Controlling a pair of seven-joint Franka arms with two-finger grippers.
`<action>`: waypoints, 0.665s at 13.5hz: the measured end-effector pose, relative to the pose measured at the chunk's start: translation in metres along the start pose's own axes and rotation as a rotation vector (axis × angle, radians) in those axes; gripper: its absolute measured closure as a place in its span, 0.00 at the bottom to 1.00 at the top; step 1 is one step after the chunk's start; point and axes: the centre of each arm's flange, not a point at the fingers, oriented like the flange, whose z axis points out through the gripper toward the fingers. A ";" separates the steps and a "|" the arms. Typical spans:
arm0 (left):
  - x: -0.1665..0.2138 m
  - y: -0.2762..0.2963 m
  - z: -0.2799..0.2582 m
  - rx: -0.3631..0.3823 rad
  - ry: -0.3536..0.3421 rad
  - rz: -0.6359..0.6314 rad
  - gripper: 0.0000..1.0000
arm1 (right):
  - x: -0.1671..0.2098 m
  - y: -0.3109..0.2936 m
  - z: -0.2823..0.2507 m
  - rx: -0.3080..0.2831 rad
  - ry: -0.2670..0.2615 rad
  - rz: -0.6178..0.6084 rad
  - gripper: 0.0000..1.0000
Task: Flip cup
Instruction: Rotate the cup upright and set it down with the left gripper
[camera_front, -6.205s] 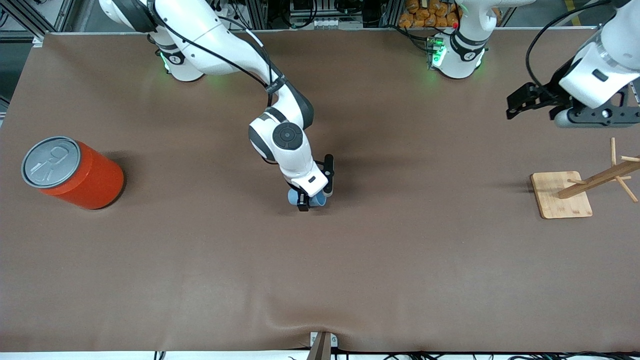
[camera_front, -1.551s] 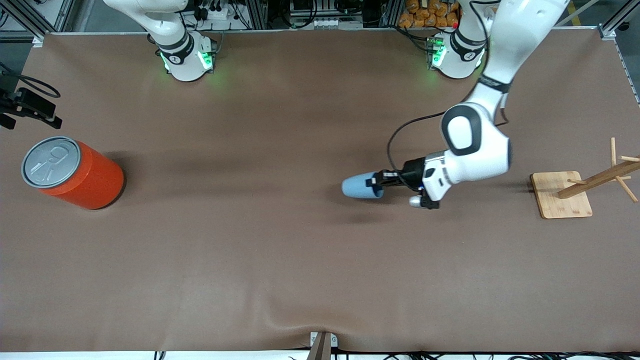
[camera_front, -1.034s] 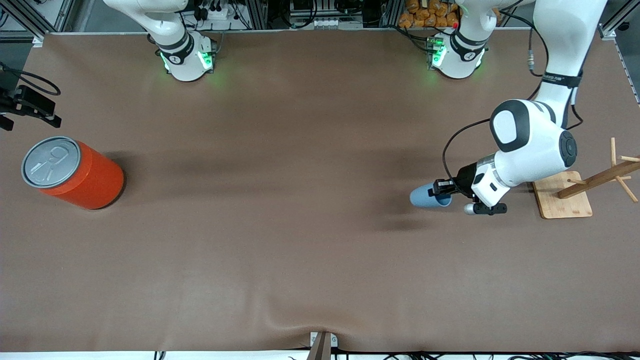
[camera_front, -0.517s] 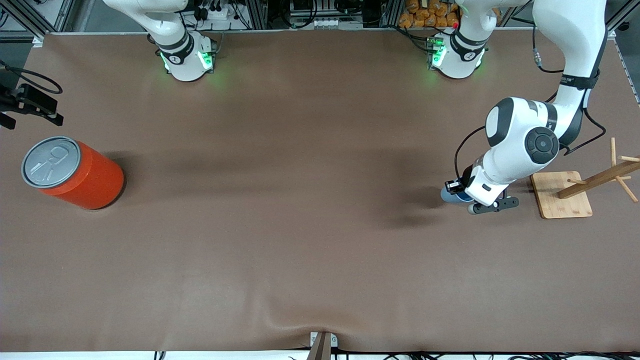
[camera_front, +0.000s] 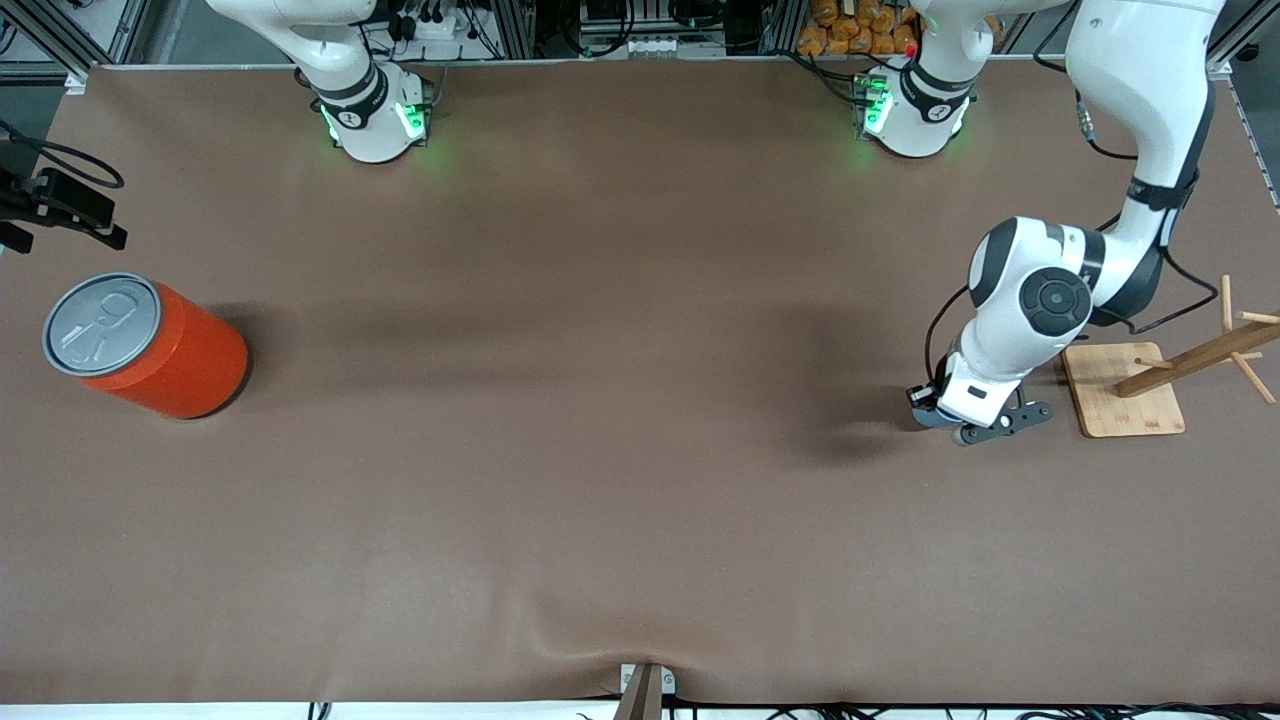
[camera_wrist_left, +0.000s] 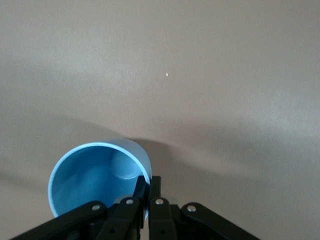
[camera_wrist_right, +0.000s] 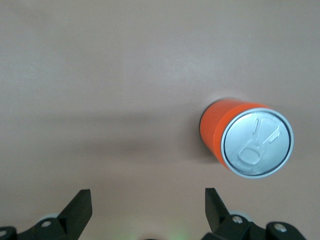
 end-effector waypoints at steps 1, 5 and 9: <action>0.000 0.000 0.000 0.003 0.006 -0.022 0.95 | 0.000 0.000 0.000 0.000 -0.005 0.012 0.00; 0.001 -0.001 0.000 0.012 0.002 -0.078 0.69 | -0.001 0.001 0.001 0.000 -0.013 0.091 0.00; 0.012 0.004 -0.054 0.009 0.058 -0.080 0.28 | -0.002 -0.003 -0.001 0.003 -0.007 0.088 0.00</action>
